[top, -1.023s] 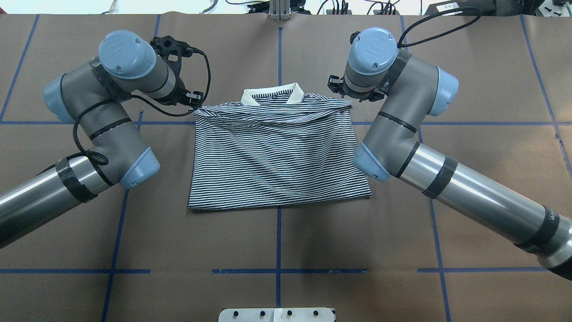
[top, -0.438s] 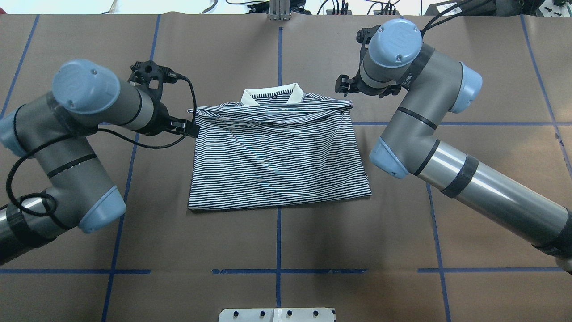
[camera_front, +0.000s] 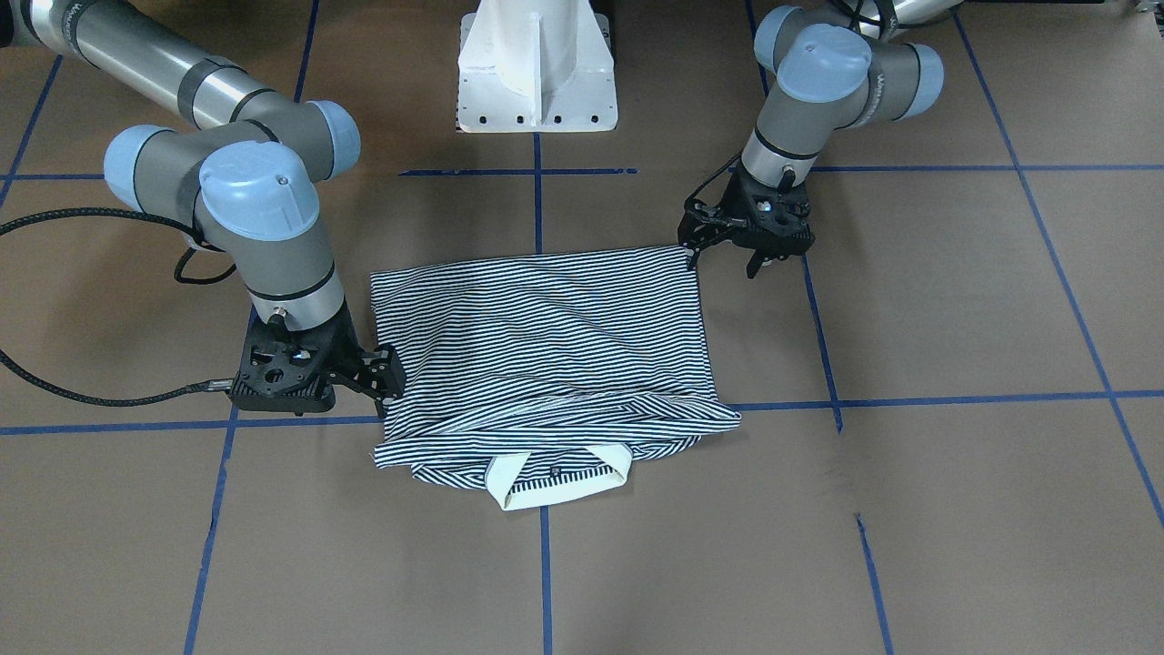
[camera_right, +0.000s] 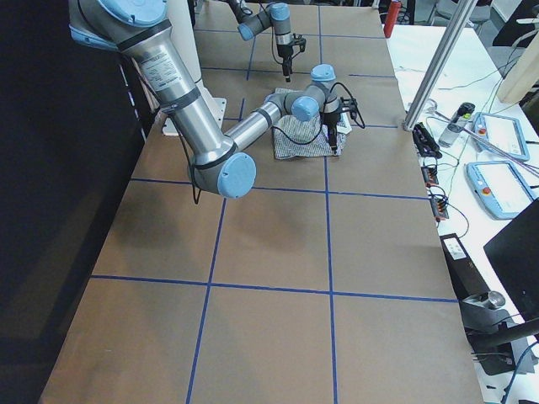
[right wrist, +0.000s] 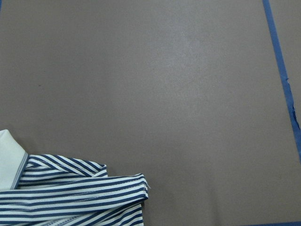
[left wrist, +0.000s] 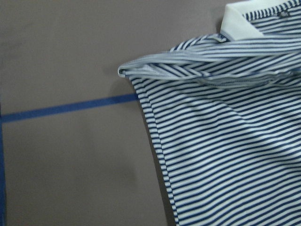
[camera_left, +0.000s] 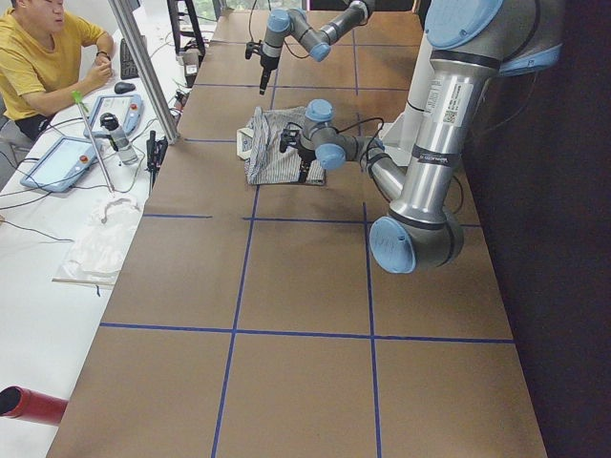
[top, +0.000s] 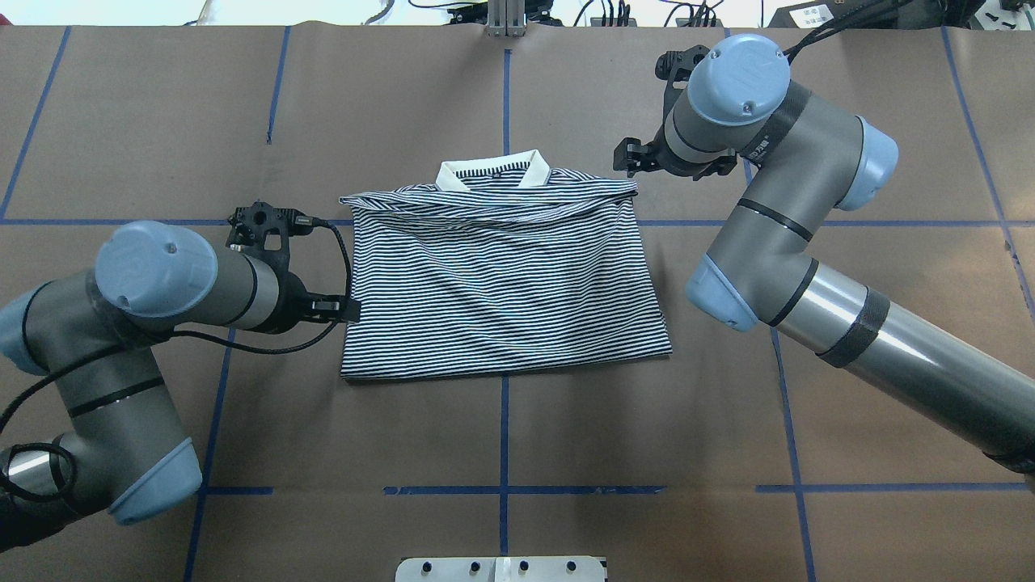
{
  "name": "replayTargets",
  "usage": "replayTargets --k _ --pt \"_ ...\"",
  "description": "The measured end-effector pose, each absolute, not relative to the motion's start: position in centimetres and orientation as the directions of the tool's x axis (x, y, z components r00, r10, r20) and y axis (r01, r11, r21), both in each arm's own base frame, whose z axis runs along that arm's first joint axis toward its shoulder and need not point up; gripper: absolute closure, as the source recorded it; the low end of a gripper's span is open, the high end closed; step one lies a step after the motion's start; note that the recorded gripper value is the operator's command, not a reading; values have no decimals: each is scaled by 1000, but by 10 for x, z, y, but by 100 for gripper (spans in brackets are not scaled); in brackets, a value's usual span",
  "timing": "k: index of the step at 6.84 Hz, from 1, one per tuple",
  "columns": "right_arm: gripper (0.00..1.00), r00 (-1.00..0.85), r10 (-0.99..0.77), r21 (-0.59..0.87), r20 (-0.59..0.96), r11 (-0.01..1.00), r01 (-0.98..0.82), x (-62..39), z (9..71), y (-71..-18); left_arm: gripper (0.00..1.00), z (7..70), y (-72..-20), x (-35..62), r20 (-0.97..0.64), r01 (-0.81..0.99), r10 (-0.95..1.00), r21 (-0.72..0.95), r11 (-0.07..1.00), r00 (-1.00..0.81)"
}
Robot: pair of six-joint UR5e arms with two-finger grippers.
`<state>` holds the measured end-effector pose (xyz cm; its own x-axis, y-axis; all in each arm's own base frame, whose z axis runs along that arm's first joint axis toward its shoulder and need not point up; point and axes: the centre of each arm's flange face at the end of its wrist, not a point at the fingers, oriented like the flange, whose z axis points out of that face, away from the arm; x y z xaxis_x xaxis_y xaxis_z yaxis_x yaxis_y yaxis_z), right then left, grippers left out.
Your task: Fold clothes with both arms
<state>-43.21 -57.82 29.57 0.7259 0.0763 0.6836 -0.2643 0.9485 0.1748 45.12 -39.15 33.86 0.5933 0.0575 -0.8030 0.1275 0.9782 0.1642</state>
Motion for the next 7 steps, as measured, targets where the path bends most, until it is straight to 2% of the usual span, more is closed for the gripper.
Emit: replayTargets --k 4,5,6,7 --pt "0 724 78 175 685 947 -268 -431 295 -577 53 356 -359 497 -800 146 -16 90 985 599" --pt "0 724 78 175 685 947 -268 -431 296 -577 66 357 -358 499 -800 144 -15 90 985 600" --pt "0 725 78 175 685 948 -267 -431 296 -577 100 355 -357 499 -802 143 -14 90 986 598" --pt "0 725 79 174 684 948 -267 -431 296 -577 100 352 -356 498 -805 143 -12 90 986 593"
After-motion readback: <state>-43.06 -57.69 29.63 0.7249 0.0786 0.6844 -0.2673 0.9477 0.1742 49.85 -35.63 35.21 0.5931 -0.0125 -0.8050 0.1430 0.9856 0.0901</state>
